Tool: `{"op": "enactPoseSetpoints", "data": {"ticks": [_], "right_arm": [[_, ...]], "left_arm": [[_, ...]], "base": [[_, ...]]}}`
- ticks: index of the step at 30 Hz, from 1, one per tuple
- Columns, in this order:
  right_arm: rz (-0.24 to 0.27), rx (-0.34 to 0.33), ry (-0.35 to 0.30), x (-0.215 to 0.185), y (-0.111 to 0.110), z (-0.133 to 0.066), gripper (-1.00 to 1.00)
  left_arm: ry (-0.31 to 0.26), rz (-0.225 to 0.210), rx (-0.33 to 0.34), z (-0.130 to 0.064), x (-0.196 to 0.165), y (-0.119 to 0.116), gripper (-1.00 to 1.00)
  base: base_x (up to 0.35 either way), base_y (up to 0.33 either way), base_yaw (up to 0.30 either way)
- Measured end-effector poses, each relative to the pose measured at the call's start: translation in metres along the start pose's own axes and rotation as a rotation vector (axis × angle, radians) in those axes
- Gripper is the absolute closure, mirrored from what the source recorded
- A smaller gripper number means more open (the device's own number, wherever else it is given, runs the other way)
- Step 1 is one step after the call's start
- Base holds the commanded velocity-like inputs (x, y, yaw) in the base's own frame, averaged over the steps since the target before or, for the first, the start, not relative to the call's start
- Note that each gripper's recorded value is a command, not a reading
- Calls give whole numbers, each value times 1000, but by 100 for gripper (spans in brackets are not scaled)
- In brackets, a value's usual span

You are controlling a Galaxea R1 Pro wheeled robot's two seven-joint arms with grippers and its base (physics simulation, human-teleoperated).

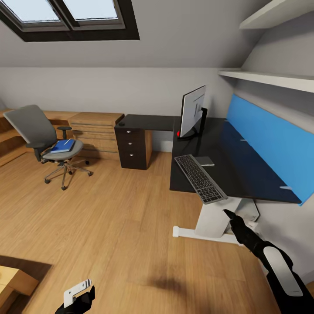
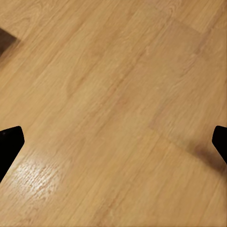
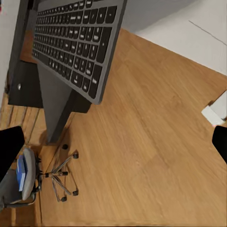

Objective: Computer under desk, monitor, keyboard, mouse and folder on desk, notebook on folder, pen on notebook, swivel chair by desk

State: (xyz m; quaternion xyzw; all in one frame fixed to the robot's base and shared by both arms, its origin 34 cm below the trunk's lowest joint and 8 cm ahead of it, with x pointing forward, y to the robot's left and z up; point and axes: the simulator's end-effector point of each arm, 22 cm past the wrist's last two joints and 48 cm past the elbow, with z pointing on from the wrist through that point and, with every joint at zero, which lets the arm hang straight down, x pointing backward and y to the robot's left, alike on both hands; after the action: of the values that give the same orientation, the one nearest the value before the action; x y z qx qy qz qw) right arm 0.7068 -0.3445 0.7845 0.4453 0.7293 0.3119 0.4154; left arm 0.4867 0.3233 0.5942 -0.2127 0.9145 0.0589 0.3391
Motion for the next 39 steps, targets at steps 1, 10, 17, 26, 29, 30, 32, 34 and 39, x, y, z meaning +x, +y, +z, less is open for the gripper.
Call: {"op": "enactPoseSetpoints", "data": {"ticks": [1, 10, 17, 26, 29, 30, 32, 34, 39], "right_arm": [[11, -53, 20, 6, 0, 2, -100], [74, -215, 52, 19, -33, 6, -100], [99, -177, -30, 8, -78, 20, -100], [101, -134, -107, -3, -99, 46, -100], [93, -134, -119, -4, -102, 49, -100], [91, -134, -121, -4, -104, 50, -100], [88, -134, -124, -3, -106, 52, -100], [87, -135, -124, -2, -109, 54, -100], [87, -144, -121, 3, -110, 59, -100]], "left_arm": [[0, 0, 0, 1, 1, 0, -100], [0, -1, 0, 12, 11, 0, -100], [0, -1, 1, 21, 19, 1, -100], [0, -1, 2, 32, 29, 1, -100], [0, -1, 2, 36, 33, 2, -100], [0, -1, 2, 37, 34, 2, -100], [0, -1, 2, 40, 37, 2, -100], [0, -1, 2, 43, 39, 2, -100], [8, 2, 1, 49, 49, 3, -100]], "base": [[0, 0, 0], [0, 0, 0], [0, 0, 0], [0, 0, 0], [0, 0, 0], [0, 0, 0], [0, 0, 0], [0, 0, 0], [0, 0, 0]]}}
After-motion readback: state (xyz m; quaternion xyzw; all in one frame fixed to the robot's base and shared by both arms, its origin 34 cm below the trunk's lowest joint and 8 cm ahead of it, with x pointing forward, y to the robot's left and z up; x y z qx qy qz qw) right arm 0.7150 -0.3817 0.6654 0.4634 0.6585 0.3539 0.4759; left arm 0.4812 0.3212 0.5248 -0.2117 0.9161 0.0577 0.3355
